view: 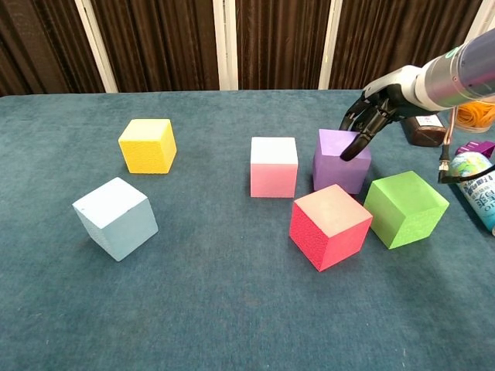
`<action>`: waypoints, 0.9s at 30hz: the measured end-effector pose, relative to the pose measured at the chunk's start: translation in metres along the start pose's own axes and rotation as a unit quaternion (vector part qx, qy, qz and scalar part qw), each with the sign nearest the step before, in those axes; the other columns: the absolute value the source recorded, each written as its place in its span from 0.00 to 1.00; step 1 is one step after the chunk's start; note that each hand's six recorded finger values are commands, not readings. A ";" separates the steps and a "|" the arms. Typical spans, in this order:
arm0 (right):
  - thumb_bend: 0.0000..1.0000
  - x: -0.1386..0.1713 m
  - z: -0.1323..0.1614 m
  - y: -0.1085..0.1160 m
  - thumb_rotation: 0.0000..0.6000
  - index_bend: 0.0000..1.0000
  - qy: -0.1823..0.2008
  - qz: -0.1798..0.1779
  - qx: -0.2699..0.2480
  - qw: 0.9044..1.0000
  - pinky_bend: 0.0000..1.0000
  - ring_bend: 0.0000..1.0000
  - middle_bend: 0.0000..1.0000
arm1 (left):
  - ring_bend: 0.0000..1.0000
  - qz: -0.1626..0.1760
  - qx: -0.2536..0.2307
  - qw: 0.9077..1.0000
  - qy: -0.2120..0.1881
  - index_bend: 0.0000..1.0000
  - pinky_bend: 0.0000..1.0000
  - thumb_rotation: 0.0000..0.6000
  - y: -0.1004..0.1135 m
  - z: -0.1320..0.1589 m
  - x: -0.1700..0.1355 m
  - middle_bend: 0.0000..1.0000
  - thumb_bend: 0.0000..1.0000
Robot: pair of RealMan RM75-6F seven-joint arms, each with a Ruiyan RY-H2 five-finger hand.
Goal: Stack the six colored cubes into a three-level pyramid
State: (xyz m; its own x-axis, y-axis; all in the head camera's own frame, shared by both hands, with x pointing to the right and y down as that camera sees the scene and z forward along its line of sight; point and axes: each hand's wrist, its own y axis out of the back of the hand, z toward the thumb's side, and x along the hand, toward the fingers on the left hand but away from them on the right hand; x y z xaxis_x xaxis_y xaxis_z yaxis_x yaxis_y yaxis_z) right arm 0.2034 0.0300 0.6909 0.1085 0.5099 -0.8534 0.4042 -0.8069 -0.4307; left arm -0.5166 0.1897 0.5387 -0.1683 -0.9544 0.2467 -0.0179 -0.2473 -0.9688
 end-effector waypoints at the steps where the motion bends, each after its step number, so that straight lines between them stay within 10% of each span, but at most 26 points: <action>1: 0.29 -0.001 0.000 0.000 1.00 0.63 0.000 0.000 0.000 1.000 0.00 0.27 0.51 | 0.00 0.000 0.000 1.000 0.000 0.10 0.00 1.00 0.000 0.000 0.000 0.00 0.36; 27: 0.29 -0.013 0.014 -0.011 1.00 0.63 0.012 0.013 0.012 1.000 0.00 0.27 0.51 | 0.00 -0.001 0.000 1.000 0.002 0.10 0.00 1.00 0.000 0.000 0.001 0.00 0.36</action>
State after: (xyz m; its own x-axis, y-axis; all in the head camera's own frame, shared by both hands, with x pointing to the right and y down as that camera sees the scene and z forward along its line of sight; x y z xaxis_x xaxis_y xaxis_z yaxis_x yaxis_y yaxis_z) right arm 0.1850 0.0278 0.7028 0.1408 0.4960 -0.8568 0.3795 -0.8264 -0.4160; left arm -0.5170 0.1894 0.5391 -0.1721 -0.9533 0.2481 -0.0175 -0.2489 -0.9684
